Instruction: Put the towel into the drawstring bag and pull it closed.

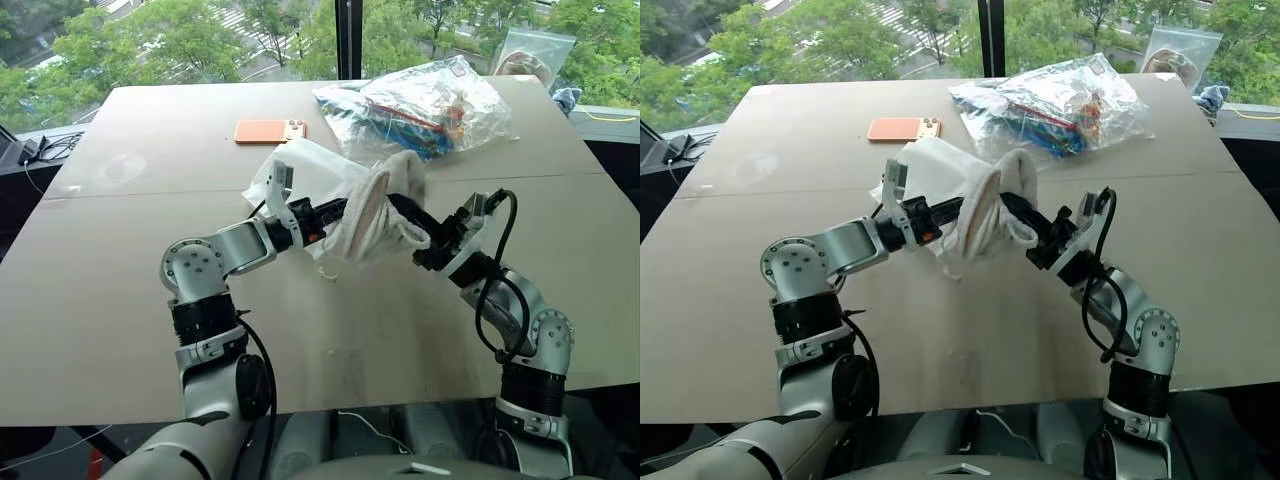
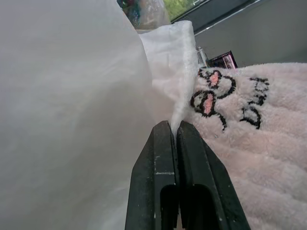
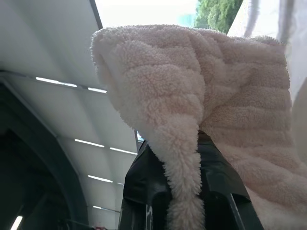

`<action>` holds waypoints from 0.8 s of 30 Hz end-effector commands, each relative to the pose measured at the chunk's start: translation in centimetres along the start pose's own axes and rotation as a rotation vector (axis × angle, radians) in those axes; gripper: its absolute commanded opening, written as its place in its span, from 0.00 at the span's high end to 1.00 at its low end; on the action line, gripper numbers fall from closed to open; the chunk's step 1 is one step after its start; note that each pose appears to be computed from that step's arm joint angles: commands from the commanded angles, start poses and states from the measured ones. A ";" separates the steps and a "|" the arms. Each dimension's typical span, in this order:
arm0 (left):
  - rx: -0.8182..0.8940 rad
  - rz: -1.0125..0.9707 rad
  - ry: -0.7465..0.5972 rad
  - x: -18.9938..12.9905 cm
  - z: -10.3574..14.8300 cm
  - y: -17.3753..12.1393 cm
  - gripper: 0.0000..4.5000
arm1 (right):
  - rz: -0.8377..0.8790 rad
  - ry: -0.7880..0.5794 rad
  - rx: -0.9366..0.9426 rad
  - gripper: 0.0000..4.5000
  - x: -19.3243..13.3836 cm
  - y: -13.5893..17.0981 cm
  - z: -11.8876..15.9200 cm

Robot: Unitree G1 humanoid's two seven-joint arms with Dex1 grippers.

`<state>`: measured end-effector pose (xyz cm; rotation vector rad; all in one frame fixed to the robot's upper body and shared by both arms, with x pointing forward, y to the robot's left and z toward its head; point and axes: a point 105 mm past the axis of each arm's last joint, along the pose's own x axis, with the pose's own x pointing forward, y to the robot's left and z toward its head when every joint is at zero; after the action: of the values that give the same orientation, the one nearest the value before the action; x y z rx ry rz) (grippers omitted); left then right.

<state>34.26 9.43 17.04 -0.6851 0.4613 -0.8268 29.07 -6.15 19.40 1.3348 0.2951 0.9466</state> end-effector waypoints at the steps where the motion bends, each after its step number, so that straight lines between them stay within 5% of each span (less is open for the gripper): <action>1: 0.085 -0.085 0.015 -0.4 0.1 -1.8 1.00 | 0.072 0.057 0.014 0.99 -0.1 1.1 -0.8; 9: 0.129 -0.029 0.064 -0.9 -0.6 -0.4 1.00 | -0.180 0.123 -0.045 0.99 -1.4 -5.1 -1.1; 19: 0.211 0.018 0.120 0.2 -2.9 0.3 1.00 | -0.256 0.046 -0.185 0.99 -2.9 -5.4 0.6; 24: 0.231 -0.027 0.138 1.3 -3.3 -0.6 1.00 | -0.359 0.115 -0.268 0.50 -4.9 -5.8 0.4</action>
<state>32.74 7.80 13.67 -0.4474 0.5271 -0.8889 29.23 -9.70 11.59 0.9954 0.4774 0.6986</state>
